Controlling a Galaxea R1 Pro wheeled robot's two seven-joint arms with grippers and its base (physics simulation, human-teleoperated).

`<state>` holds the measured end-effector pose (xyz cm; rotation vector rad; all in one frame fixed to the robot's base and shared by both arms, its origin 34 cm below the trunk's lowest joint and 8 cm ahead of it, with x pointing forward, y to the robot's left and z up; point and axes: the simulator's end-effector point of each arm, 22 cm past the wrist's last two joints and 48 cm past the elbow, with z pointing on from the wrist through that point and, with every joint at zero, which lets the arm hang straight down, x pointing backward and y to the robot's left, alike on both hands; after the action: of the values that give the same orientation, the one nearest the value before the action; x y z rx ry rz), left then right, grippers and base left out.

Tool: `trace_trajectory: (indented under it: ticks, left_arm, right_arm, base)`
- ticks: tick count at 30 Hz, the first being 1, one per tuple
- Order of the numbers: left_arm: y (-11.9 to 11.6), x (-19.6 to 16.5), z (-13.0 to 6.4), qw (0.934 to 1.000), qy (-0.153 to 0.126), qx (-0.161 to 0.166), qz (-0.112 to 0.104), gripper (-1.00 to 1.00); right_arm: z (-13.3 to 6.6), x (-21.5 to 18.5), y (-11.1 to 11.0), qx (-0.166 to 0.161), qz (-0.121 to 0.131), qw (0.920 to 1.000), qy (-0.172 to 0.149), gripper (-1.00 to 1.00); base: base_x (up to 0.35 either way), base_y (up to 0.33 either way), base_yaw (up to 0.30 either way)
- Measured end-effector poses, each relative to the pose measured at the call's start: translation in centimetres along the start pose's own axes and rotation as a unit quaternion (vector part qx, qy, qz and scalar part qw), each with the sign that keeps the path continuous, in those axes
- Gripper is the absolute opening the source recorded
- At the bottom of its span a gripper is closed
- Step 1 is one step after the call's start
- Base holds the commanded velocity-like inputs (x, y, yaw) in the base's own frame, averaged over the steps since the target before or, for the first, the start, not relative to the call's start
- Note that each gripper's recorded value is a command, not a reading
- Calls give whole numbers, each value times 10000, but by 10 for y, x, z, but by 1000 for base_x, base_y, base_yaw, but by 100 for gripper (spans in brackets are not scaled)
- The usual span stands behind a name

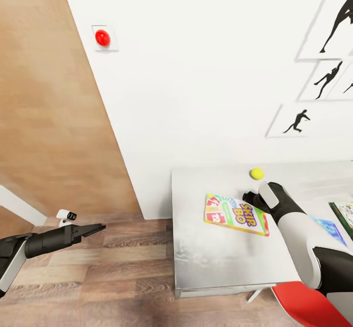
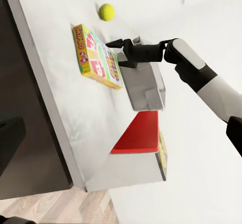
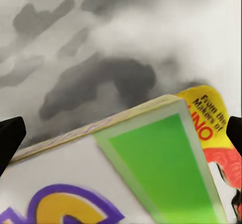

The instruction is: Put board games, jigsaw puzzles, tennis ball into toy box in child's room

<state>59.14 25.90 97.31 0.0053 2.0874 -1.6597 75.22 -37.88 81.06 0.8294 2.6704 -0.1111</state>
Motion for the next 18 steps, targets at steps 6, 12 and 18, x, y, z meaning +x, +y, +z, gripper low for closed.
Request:
trace_trajectory:
  ticks: [6,12,18]
  left_arm:
    - [0,0,0,10000,3,-7,4,100]
    - [0,0,0,10000,2,-5,1,100]
    - [0,0,0,10000,3,-6,2,100]
  right_arm:
    - [0,0,0,1,-4,10000,4,100]
    - [0,0,0,5,-6,10000,4,100]
    - [0,1,-1,8,-15,10000,1,100]
  base:
    - [-209,0,0]
    - [-243,15,0]
    - [-128,141,0]
